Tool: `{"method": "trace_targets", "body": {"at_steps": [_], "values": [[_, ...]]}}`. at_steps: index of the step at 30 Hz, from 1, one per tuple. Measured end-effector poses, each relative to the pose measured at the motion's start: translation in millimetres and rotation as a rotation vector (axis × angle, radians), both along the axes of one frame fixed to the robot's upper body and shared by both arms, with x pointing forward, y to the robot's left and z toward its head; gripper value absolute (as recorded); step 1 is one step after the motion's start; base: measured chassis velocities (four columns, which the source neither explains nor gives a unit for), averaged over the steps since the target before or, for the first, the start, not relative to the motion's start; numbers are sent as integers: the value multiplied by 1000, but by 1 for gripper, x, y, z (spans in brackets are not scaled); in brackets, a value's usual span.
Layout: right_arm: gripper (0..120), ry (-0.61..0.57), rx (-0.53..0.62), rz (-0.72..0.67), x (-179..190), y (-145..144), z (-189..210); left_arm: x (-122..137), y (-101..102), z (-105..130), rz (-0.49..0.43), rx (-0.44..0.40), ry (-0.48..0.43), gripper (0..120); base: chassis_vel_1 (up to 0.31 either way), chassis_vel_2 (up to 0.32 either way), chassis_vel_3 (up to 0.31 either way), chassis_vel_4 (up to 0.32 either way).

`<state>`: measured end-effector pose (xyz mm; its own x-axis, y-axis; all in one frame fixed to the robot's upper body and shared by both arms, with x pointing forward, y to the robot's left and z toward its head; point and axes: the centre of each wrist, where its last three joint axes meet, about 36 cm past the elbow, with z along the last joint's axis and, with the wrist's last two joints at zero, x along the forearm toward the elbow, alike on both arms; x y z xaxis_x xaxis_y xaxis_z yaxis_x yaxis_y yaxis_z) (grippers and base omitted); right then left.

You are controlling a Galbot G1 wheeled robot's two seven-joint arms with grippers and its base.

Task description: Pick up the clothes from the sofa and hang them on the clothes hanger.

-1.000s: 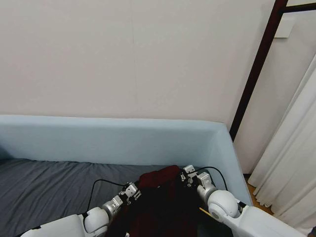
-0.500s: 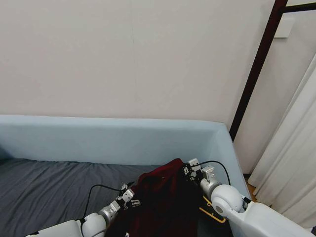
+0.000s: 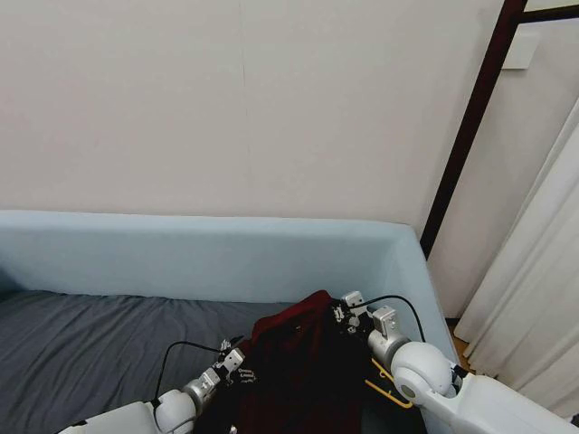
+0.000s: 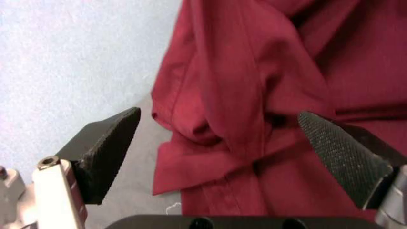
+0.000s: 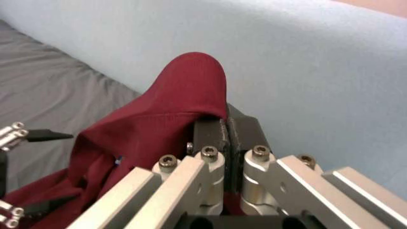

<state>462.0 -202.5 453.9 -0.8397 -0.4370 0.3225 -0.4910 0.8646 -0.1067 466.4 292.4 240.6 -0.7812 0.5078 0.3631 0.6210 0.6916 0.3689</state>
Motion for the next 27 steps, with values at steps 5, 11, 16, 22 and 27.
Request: {"method": "trace_targets", "body": {"at_steps": [5, 11, 16, 22, 27], "values": [[0, -5, 10, 15, 3, 6, 4, 3, -4, -6, -16, -21, 16, 98, 0, 0, 0, 0], [0, -6, 13, 15, 4, 7, 5, 6, -15, -13, -5, -34, 23, 88, 0, 0, 0, 0], [0, -7, 9, 6, 8, 4, 4, 3, -20, -17, 11, -34, 45, 68, 0, 0, 0, 0], [0, -11, 15, 1, 12, 4, 7, 3, -24, -18, 46, -58, 69, 46, 0, 0, 0, 0], [0, -8, 20, 1, 9, 3, 6, 9, -27, -14, 58, -72, 67, 29, 0, 0, 0, 0]]}}
